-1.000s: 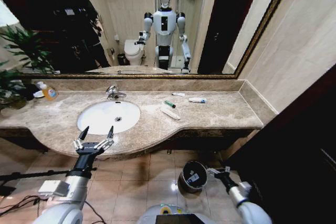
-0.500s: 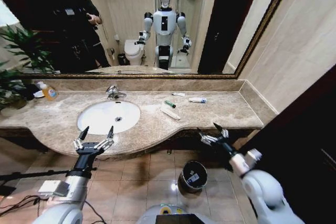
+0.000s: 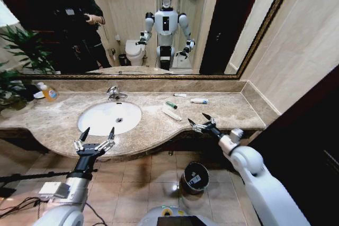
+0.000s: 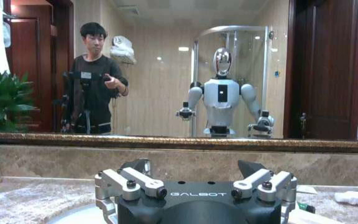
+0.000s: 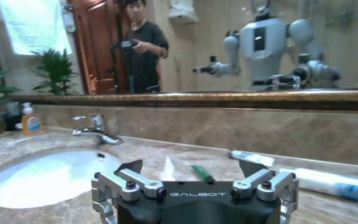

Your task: Pick up the trash from the sink and place it in the trash bin.

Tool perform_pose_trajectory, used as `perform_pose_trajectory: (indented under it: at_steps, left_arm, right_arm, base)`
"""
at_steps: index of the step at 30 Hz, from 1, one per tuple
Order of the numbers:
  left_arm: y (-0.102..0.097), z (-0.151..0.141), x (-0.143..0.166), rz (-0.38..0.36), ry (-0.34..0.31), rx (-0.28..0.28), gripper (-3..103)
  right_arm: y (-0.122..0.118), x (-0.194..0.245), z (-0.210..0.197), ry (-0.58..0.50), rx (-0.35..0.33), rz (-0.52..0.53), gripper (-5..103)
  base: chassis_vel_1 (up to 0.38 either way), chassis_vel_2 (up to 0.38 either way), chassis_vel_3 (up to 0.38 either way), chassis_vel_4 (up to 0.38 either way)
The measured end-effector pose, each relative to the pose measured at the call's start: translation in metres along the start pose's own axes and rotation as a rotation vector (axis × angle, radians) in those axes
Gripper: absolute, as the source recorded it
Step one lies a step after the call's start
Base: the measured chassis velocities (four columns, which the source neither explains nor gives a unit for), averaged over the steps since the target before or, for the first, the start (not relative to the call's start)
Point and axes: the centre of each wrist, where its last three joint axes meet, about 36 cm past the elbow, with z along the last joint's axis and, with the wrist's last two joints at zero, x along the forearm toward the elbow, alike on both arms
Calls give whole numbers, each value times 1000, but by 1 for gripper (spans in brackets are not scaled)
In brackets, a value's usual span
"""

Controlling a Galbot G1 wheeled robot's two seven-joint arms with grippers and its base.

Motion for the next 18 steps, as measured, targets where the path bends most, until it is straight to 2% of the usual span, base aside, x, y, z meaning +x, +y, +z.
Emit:
perform_pose_trajectory:
  at_steps: [3,10,18]
  left_arm:
    - [0,0,0,0,0,0,100]
    - [0,0,0,0,0,0,100]
    - [0,0,0,0,0,0,100]
  right_arm:
    - [7,-29,4,28,-2,-42,100]
    - [10,-68,21,99,-10,-85,100]
    - [4,-106,32,143,1,-77,103]
  base:
    - [0,0,0,0]
    - [0,0,0,0]
    - [0,0,0,0]
